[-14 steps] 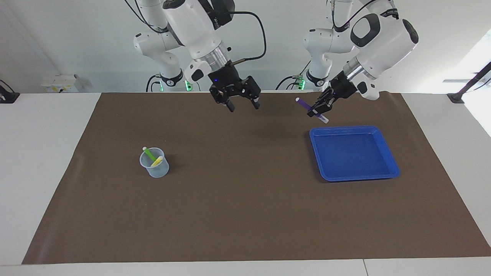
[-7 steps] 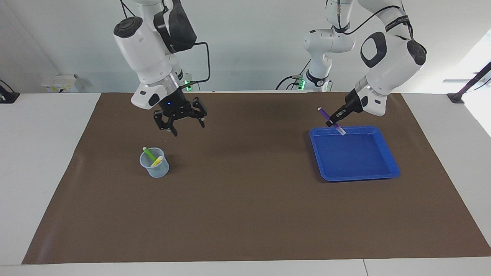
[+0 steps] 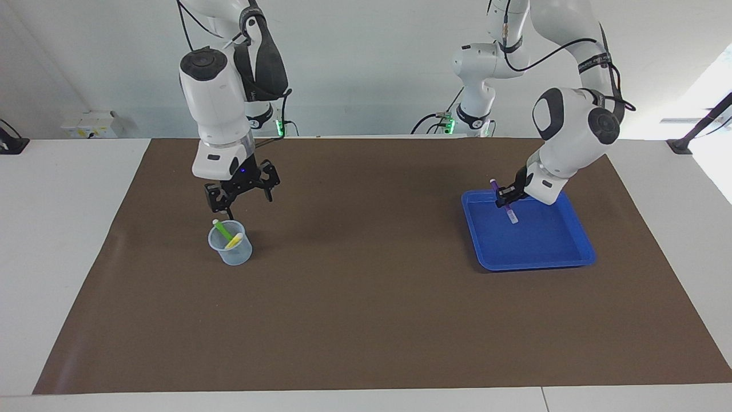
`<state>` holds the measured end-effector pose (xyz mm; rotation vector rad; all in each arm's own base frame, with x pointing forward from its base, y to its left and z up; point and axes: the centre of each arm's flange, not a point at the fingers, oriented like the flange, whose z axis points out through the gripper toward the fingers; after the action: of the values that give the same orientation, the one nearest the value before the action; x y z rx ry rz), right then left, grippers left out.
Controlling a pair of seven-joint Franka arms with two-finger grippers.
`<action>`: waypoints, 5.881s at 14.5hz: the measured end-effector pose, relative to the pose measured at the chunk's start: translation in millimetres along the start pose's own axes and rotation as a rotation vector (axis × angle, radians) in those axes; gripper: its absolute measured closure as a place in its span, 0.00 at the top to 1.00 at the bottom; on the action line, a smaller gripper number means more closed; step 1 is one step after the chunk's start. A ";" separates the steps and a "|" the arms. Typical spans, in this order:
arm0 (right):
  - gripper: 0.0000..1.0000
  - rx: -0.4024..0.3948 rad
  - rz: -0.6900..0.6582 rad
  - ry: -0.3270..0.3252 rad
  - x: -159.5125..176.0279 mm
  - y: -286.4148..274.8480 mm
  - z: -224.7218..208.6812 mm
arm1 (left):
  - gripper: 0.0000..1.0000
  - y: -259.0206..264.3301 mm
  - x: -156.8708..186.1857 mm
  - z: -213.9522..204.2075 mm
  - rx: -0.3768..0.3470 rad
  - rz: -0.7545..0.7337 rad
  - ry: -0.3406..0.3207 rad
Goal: Right arm passes pens to left for tray arrangement
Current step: 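Lower the purple pen into the tray and open the left gripper, then carry the yellow pen from the cup toward the left gripper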
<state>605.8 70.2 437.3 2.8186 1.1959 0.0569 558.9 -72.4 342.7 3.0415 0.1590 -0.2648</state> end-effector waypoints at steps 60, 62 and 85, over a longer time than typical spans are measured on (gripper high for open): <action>0.19 -0.008 0.005 0.028 -22.1 -25.1 44.3 | 1.00 54.5 -26.5 -174.8 -0.228 -0.411 -0.070; 0.19 -0.008 0.011 0.023 -20.5 -18.7 31.3 | 1.00 54.5 -26.5 -174.8 -0.228 -0.412 -0.070; 0.18 0.760 1.579 0.467 154.4 -252.7 -181.6 | 1.00 77.2 -44.6 -208.3 -0.352 -0.884 -0.151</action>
<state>520.3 366.8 596.6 3.5442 -1.5806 0.4051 558.6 -133.9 560.8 2.3984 1.3621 -0.4478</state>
